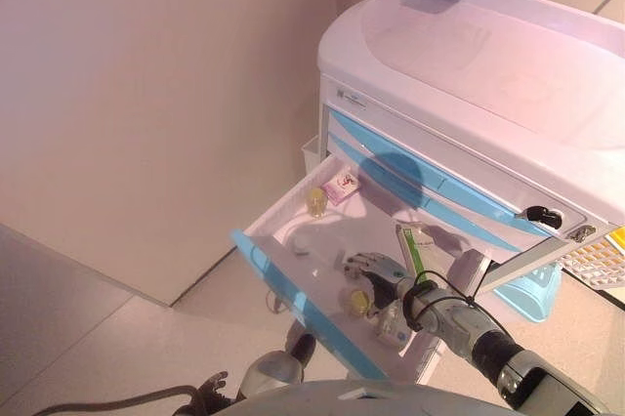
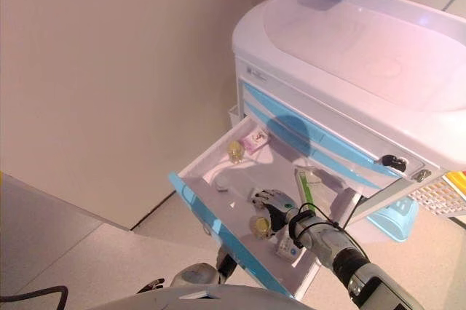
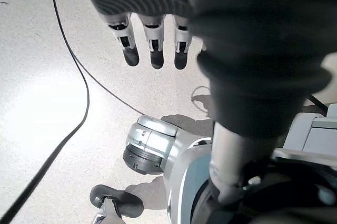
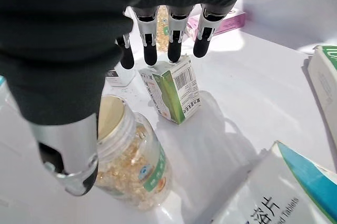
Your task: Open the drawer and pick up the medicine
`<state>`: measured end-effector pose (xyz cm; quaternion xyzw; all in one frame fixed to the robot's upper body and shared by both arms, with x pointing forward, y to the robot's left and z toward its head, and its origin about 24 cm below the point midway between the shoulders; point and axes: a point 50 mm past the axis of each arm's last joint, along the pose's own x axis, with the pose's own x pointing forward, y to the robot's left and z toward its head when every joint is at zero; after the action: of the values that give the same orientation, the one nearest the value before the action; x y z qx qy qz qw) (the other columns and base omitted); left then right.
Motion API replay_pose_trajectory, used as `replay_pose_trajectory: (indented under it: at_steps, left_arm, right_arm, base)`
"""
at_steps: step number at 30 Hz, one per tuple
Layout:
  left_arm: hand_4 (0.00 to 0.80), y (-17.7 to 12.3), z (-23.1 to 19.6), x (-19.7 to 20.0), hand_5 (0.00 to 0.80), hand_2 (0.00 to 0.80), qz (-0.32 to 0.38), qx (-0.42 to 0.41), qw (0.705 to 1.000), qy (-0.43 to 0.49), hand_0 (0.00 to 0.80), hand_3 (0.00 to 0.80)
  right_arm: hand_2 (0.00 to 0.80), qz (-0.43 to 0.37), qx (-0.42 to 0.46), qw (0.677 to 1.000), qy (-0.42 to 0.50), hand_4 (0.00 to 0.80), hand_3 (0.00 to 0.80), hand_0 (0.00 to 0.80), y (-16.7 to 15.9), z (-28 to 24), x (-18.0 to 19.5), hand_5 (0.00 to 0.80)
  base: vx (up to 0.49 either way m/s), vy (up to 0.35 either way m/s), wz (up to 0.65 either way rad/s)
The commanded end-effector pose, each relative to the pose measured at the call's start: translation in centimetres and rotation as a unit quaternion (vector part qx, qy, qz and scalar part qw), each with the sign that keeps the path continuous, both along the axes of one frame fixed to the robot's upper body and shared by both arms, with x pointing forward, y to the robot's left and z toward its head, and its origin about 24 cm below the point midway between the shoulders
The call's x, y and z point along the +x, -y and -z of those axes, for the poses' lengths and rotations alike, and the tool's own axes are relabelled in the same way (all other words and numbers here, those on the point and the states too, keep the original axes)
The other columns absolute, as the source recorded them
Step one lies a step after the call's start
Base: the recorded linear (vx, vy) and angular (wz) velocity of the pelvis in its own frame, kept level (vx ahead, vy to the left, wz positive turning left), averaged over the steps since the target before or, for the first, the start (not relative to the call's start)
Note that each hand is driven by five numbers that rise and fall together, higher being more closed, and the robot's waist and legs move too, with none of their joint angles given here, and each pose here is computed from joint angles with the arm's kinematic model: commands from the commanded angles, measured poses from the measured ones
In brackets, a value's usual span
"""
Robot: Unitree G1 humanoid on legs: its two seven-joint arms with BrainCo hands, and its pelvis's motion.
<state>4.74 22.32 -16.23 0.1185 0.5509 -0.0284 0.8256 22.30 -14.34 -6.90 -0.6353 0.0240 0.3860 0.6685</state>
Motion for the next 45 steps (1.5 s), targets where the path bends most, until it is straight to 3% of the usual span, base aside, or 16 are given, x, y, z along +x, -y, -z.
replay_pose_trajectory:
  at_steps: [1, 4, 6, 24, 45]
  left_arm:
    - [0.000, 0.8, 0.0, 1.3, 0.000, 0.000, 0.045, -0.003, 0.999, 0.012, 0.000, 0.000]
    - [0.000, 0.8, 0.0, 1.3, 0.000, 0.000, 0.043, -0.002, 0.999, 0.012, 0.000, 0.000]
    - [0.000, 0.7, 0.0, 1.4, 0.000, 0.000, 0.043, -0.002, 0.999, 0.012, 0.000, 0.000]
    - [0.000, 0.5, -0.1, 1.3, 0.000, 0.000, 0.043, 0.000, 0.999, 0.014, 0.000, 0.000]
    - [0.000, 0.8, 0.0, 1.5, 0.000, 0.000, 0.017, -0.004, 1.000, 0.016, 0.000, 0.000]
  right_arm:
    - [0.056, -0.061, 0.004, 0.996, -0.064, 0.056, 0.056, 0.056, -2.2, 1.3, -1.9, 0.056]
    - [0.066, -0.068, 0.008, 0.995, -0.067, 0.066, 0.066, 0.066, -2.4, 1.1, -1.9, 0.066]
    - [0.000, -0.068, 0.010, 0.995, -0.066, 0.000, 0.000, 0.000, -2.4, 1.1, -1.9, 0.000]
    - [0.000, -0.054, 0.009, 0.997, -0.053, 0.000, 0.000, 0.000, -2.2, 0.7, -1.4, 0.000]
    - [0.000, -0.004, 0.060, 0.993, 0.104, 0.000, 0.000, 0.000, -1.0, -2.2, 0.2, 0.000]
  base:
    - [0.000, 0.000, 0.00]
    - [0.000, 0.000, 0.00]
    - [0.000, 0.000, 0.00]
    - [0.000, 0.000, 0.00]
    - [0.000, 0.000, 0.00]
